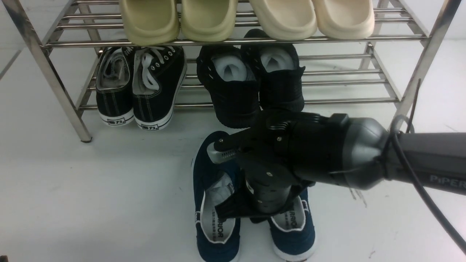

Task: Take the shoes off the shelf with your hand on the white table.

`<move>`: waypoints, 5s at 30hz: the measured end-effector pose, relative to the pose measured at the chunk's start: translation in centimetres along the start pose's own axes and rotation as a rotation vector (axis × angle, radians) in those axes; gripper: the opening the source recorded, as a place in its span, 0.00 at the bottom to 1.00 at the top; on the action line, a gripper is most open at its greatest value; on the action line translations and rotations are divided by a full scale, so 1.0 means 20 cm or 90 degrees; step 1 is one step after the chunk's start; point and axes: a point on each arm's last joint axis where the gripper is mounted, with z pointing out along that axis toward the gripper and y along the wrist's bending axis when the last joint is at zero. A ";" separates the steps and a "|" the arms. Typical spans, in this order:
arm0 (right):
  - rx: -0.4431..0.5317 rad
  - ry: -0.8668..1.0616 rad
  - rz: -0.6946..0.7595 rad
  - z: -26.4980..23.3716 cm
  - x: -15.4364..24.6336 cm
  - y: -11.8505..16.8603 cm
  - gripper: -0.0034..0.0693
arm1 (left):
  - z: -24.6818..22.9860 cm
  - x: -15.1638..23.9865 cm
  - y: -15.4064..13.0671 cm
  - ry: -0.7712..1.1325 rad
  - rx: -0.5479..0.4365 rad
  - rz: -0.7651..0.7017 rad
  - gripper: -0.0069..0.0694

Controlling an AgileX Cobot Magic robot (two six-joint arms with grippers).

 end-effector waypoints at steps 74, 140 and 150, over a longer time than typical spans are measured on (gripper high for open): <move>-0.308 -0.708 -0.226 -0.90 0.83 -0.73 0.04 | 0.00 0.00 0.00 0.000 -0.001 0.003 0.41; 0.108 -0.633 0.166 -0.23 1.35 -1.18 0.10 | 0.00 0.00 0.01 0.001 -0.021 0.048 0.41; 0.121 -0.632 0.183 -0.23 1.36 -1.19 0.11 | 0.00 0.00 0.02 0.003 -0.024 0.055 0.41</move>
